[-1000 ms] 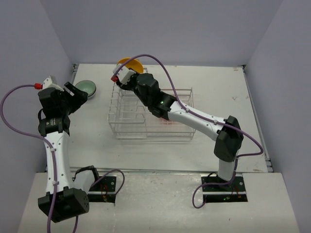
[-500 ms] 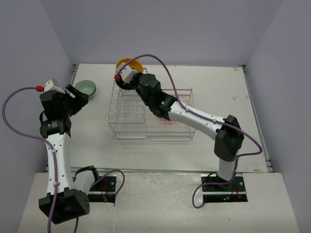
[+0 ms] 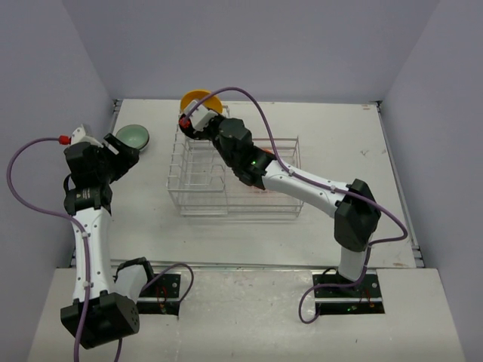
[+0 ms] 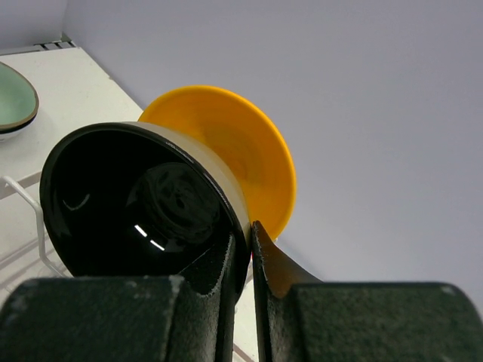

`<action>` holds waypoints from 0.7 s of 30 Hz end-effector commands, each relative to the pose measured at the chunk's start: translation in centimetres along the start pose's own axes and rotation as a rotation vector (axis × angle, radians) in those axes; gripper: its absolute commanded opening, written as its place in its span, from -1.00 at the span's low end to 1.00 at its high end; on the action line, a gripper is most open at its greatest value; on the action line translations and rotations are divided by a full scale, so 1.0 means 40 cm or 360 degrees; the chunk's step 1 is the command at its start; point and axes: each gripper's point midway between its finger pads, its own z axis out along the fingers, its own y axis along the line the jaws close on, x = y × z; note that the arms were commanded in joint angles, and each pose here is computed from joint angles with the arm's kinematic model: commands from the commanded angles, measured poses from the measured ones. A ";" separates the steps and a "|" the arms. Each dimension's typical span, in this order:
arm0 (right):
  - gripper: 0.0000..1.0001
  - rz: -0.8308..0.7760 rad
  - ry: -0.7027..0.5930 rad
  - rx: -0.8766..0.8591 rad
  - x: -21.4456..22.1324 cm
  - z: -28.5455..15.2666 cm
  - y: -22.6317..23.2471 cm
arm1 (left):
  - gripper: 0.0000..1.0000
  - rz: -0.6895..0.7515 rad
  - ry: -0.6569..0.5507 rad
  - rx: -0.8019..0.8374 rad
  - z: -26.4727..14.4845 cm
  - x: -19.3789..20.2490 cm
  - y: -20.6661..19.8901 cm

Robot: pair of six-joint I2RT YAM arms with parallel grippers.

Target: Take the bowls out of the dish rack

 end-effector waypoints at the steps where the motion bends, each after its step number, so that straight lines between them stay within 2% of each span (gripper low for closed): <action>1: -1.00 0.0056 -0.0070 -0.0111 -0.034 -0.025 0.039 | 0.50 0.0045 -0.0054 0.0082 -0.001 -0.018 -0.024; 21: -1.00 0.0128 -0.0142 -0.0119 -0.075 -0.059 0.023 | 0.50 0.0048 -0.0025 0.0051 0.021 0.017 0.007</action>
